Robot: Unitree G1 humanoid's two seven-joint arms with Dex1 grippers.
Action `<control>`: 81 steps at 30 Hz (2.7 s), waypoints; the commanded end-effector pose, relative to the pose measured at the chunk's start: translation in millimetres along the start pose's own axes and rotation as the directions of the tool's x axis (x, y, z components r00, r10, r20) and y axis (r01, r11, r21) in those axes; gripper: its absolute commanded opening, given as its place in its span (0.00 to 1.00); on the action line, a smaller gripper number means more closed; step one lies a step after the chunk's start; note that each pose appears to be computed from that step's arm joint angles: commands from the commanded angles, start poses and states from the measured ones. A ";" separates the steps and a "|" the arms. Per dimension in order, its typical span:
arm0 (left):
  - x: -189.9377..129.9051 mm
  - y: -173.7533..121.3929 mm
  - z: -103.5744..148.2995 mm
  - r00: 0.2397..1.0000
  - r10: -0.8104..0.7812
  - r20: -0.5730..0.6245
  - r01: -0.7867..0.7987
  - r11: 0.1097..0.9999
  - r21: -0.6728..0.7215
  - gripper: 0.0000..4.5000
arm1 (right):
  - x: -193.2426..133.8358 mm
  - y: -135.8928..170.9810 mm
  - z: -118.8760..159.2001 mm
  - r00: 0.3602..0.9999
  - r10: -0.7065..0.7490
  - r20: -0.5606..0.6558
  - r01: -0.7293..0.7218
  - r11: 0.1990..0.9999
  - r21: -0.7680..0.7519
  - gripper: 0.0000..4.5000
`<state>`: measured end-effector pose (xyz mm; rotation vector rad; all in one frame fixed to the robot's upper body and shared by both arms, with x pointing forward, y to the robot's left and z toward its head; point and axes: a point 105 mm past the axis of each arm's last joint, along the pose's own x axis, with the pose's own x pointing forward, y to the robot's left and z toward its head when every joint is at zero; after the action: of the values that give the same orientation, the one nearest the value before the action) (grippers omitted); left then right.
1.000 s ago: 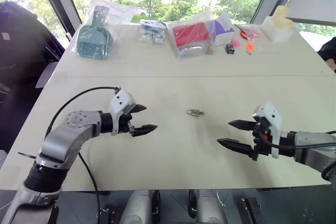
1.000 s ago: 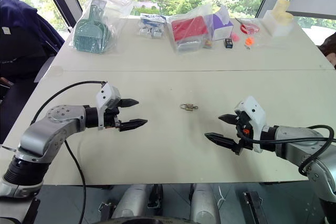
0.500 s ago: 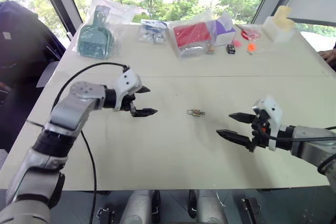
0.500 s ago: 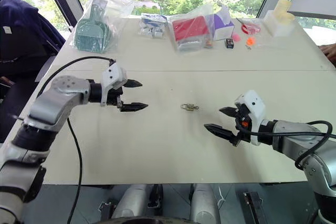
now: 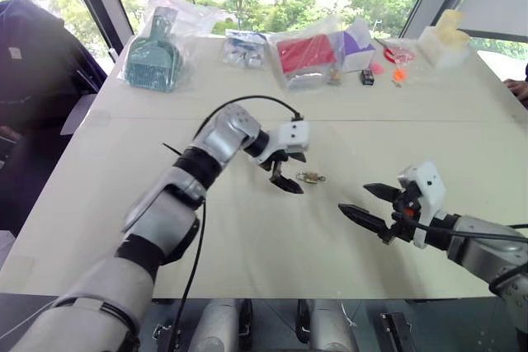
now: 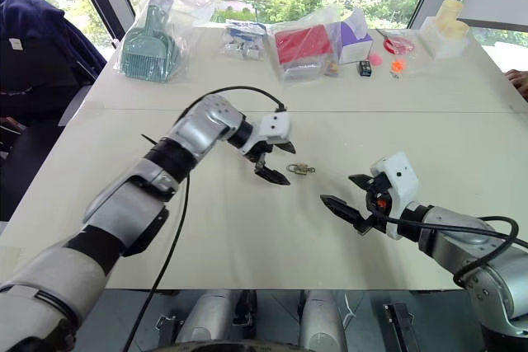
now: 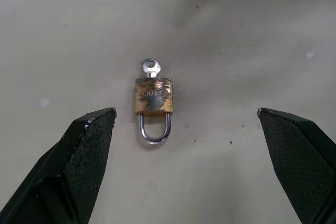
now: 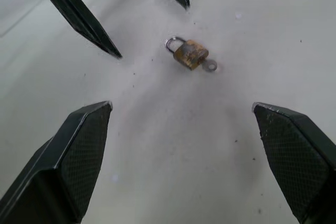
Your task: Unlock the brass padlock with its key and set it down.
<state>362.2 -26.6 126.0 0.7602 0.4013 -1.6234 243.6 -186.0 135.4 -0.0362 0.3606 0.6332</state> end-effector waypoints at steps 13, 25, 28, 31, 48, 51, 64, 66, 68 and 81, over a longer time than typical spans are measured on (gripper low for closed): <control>28.8 1.9 -11.3 0.978 0.011 -0.210 -0.003 0.999 0.039 0.81 | -1.7 8.6 7.6 0.994 -0.063 0.091 0.063 0.998 -0.001 1.00; -3.7 25.6 5.4 0.982 0.185 -0.043 -0.174 0.968 0.181 0.16 | 13.4 7.1 22.3 0.992 0.024 0.127 -0.038 0.993 0.108 1.00; -41.2 32.7 35.6 0.955 0.239 0.175 -0.276 0.933 0.230 0.16 | 18.8 11.2 52.6 0.965 0.087 0.249 -0.129 0.978 0.162 1.00; -77.9 24.9 57.1 0.902 0.245 0.357 -0.336 0.915 0.222 0.16 | 23.7 9.4 75.4 0.939 0.103 0.328 -0.178 0.961 0.210 1.00; -120.4 -22.3 81.4 0.742 0.381 0.551 -0.525 0.842 0.125 0.16 | 30.0 14.5 132.7 0.856 0.245 0.455 -0.391 0.882 0.261 0.88; -118.5 -24.8 81.7 0.747 0.372 0.551 -0.519 0.844 0.134 0.16 | 30.1 18.3 135.0 0.851 0.251 0.462 -0.401 0.878 0.261 0.58; -116.3 -22.9 81.8 0.761 0.372 0.532 -0.542 0.815 0.205 0.16 | 36.2 27.9 136.4 0.843 0.234 0.485 -0.411 0.861 0.300 0.01; -114.8 -23.2 78.2 0.769 0.371 0.520 -0.539 0.814 0.218 0.16 | 35.1 25.0 141.0 0.826 0.204 0.525 -0.411 0.856 0.314 0.13; -114.5 -23.0 76.2 0.771 0.372 0.516 -0.539 0.813 0.219 0.16 | 33.2 24.7 143.7 0.812 0.200 0.549 -0.429 0.842 0.328 0.28; -120.2 -15.8 74.5 0.755 0.409 0.513 -0.577 0.786 0.222 0.16 | 31.9 29.0 139.3 0.810 0.220 0.544 -0.459 0.816 0.353 0.93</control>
<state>336.9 20.3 242.6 0.6442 -0.3693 -1.3092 304.4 -128.7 245.8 0.6954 0.0581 0.8302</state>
